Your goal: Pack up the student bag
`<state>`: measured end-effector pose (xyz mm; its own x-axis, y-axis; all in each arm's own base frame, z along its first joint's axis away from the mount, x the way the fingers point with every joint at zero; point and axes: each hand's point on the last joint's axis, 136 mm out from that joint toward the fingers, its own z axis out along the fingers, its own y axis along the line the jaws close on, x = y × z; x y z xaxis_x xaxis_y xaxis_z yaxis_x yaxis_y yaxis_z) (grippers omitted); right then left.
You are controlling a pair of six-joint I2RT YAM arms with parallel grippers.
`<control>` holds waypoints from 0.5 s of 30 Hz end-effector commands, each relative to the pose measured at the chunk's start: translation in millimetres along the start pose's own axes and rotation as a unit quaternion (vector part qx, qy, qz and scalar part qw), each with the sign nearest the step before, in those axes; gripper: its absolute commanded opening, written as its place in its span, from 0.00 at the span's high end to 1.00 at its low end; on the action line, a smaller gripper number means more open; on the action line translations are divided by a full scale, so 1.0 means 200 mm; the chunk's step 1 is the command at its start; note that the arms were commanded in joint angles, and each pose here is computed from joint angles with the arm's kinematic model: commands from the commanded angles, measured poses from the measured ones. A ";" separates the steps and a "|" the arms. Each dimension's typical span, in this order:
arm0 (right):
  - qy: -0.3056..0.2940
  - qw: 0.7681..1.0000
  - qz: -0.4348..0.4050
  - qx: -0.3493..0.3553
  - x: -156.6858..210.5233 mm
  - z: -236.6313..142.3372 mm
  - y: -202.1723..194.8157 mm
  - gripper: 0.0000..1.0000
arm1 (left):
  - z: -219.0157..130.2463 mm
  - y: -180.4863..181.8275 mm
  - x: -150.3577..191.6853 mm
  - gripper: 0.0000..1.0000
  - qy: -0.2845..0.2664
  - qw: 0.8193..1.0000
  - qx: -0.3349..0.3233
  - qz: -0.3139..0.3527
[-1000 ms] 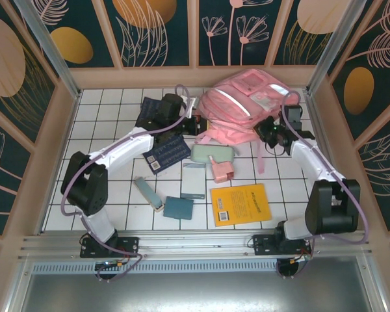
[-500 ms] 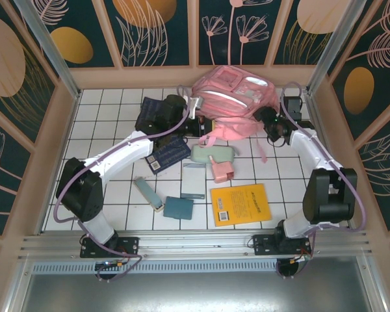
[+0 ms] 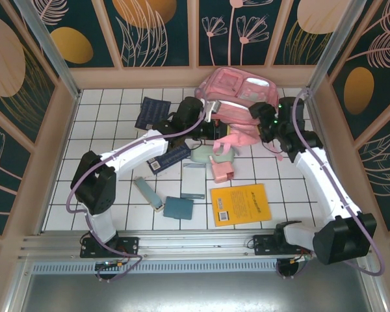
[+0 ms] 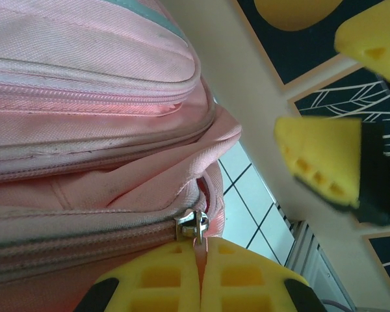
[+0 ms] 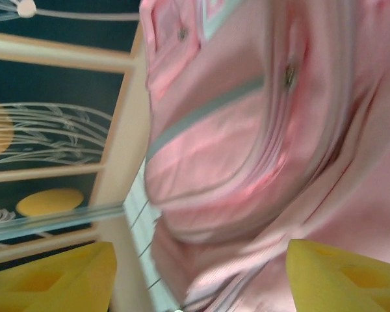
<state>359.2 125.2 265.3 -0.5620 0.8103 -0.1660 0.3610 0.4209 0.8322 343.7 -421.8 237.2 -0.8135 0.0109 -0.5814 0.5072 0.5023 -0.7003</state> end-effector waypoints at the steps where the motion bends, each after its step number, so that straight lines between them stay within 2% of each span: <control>1: 0.042 0.997 0.071 0.010 0.12 0.04 -0.06 0.28 | -0.03 -0.19 -0.15 1.00 -0.045 0.997 0.049 0.030; 7: 0.062 0.993 0.102 0.010 0.19 0.10 -0.12 0.31 | -0.04 -0.21 -0.14 1.00 -0.044 0.997 0.050 0.033; 15: 0.051 0.991 0.120 0.008 0.12 0.25 -0.13 0.31 | -0.04 -0.27 -0.13 1.00 -0.042 0.997 0.060 0.039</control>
<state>357.3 150.9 214.6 -0.5456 0.8354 0.0672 0.5142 0.2704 0.8139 342.0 -425.2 236.8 -0.8129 0.0093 -0.5823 0.5046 0.5104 -0.6963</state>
